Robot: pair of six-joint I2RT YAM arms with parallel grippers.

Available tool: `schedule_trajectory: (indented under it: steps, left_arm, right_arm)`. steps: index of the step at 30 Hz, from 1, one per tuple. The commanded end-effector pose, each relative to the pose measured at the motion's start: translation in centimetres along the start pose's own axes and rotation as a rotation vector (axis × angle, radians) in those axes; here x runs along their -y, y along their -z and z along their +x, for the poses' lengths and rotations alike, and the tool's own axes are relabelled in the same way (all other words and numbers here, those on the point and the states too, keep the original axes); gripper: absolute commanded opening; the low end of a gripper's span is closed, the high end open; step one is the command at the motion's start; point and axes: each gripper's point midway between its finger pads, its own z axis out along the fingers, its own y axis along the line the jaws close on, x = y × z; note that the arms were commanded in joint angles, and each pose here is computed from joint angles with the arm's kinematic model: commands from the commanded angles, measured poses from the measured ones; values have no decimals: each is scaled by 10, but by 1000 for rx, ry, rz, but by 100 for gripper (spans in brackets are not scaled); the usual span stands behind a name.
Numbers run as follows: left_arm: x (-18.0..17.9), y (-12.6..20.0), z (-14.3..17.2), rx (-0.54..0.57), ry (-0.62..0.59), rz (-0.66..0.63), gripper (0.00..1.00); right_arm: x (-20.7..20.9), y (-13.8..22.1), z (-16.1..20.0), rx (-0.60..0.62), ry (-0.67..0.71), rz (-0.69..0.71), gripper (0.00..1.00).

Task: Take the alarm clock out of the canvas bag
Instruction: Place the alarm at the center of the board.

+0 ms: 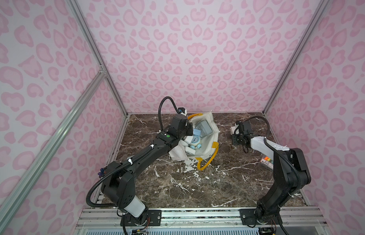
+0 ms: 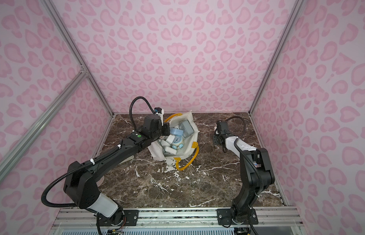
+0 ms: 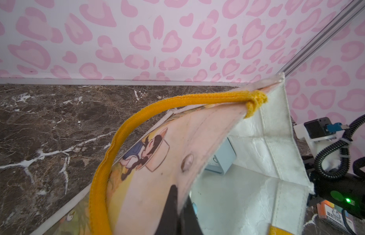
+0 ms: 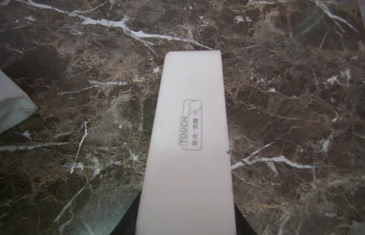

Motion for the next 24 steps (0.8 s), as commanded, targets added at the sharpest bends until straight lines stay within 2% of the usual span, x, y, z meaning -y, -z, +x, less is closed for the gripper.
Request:
schedule_trajectory:
  steps: [1, 10, 19, 24]
  left_arm:
    - [-2, 3, 1, -3, -6, -10, 3]
    - [-4, 3, 3, -6, -14, -20, 4]
    - [-3, 2, 2, -6, -15, -17, 4]
    - [-3, 3, 4, -10, -14, -20, 4]
  right_arm:
    - [2, -6, 17, -70, 24, 4, 8]
    - [8, -11, 35, -143, 41, 10, 12]
    - [9, -14, 55, -196, 42, 2, 32]
    - [9, -18, 62, -224, 44, 0, 38]
